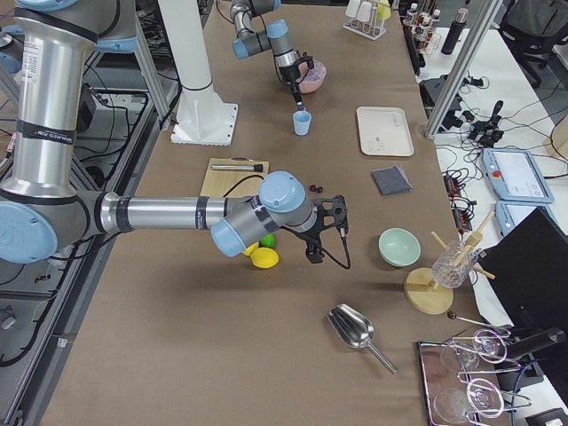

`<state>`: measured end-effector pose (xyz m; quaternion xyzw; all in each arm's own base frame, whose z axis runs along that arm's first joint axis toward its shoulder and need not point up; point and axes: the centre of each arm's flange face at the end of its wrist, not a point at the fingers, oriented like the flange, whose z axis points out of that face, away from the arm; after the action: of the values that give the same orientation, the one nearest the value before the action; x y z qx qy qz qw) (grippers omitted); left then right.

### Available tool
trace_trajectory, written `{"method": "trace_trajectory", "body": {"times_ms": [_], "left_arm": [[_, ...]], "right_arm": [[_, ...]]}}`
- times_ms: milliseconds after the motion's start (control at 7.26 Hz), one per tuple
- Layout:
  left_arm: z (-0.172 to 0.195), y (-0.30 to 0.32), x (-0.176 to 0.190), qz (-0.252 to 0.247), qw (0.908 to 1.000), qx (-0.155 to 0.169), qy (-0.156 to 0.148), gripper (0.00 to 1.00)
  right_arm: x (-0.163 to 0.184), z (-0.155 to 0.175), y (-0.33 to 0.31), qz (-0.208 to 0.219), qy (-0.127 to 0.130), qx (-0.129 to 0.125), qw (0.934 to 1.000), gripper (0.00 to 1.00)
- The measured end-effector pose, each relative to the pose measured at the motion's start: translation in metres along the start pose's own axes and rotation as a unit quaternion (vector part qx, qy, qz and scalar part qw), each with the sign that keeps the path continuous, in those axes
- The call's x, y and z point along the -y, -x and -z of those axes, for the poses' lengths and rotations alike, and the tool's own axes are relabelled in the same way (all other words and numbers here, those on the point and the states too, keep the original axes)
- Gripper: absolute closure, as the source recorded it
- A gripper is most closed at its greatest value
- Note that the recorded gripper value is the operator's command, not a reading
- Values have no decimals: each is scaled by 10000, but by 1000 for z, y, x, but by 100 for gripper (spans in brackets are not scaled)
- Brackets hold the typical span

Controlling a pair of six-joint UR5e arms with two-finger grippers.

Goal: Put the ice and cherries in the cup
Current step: 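Open the left gripper to drop the ice cube into the cup, then withdraw the left arm while moving the right gripper over the dark cherry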

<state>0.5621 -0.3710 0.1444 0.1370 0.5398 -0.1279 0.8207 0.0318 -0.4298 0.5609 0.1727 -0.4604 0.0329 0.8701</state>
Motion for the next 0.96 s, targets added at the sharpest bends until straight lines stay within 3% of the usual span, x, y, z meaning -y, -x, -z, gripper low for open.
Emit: {"method": "trace_trajectory", "body": {"times_ms": [413,551,964], "left_arm": [[10,1,-2,-189,9997,-129,17,1],[25,10,-2,-447,9990,-6,67,1],[111,66,39,-1227,9861,980,541,1]], "right_arm": [[3,2,6,-77,-26,21,10000,0],[4,2,13,-125,-32,33,9999,0],[5,-20,74,-338,38,-27,9994,0]]}}
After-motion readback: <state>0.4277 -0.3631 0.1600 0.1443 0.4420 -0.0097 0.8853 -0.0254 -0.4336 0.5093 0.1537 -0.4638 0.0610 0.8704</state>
